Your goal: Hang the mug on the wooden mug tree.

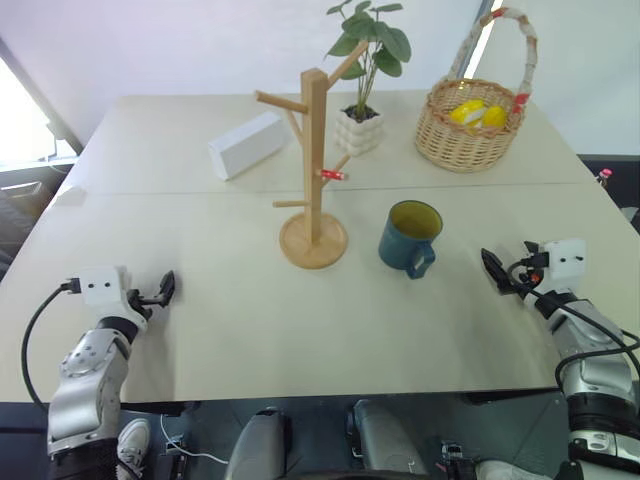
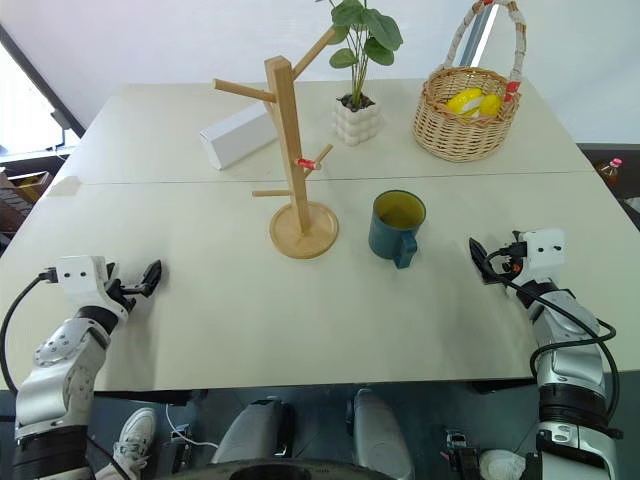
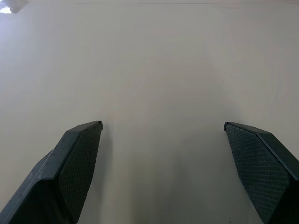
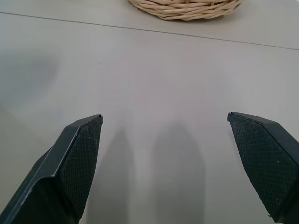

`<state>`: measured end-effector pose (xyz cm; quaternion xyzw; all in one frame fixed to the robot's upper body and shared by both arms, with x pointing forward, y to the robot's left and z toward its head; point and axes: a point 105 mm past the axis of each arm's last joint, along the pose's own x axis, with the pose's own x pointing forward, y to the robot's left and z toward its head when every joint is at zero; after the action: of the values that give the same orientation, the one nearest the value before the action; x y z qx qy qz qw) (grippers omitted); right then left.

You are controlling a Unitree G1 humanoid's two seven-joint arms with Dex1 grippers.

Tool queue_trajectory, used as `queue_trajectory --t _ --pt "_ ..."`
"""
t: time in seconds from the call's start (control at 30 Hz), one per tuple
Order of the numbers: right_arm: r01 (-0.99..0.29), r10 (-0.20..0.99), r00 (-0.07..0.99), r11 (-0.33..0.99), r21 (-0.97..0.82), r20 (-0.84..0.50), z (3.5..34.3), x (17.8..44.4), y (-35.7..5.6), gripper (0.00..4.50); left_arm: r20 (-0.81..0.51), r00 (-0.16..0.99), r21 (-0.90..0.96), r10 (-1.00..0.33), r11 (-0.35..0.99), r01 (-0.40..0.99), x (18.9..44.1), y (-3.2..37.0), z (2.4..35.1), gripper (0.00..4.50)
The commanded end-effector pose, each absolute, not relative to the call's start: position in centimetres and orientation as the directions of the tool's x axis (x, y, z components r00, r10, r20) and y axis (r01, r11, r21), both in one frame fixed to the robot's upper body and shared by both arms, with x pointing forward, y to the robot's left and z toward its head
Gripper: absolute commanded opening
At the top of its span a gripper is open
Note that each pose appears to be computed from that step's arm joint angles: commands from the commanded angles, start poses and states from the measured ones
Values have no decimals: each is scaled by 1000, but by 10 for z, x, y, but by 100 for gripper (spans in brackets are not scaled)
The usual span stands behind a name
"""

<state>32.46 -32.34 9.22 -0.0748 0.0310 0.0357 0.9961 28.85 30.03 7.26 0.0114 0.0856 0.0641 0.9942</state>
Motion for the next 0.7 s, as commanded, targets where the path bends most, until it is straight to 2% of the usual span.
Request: queue_trajectory --t 0.03,0.3,0.4,0.57,0.7 --pt "-68 67 998 983 -168 -14 109 327 -324 444 -136 983 40 120 992 -116 292 297 80 450" --pt "-68 70 998 983 -172 4 114 325 -319 444 -134 987 37 85 996 -80 296 292 83 450" --pt "-76 80 997 981 -176 16 118 324 -315 444 -105 994 34 22 999 -18 302 281 94 450" --pt "-77 84 996 980 -183 27 122 315 -310 444 -58 980 15 -189 982 190 308 239 105 450" --pt "-75 83 996 975 -209 30 124 302 -309 444 -44 913 0 -406 914 406 305 192 105 450"
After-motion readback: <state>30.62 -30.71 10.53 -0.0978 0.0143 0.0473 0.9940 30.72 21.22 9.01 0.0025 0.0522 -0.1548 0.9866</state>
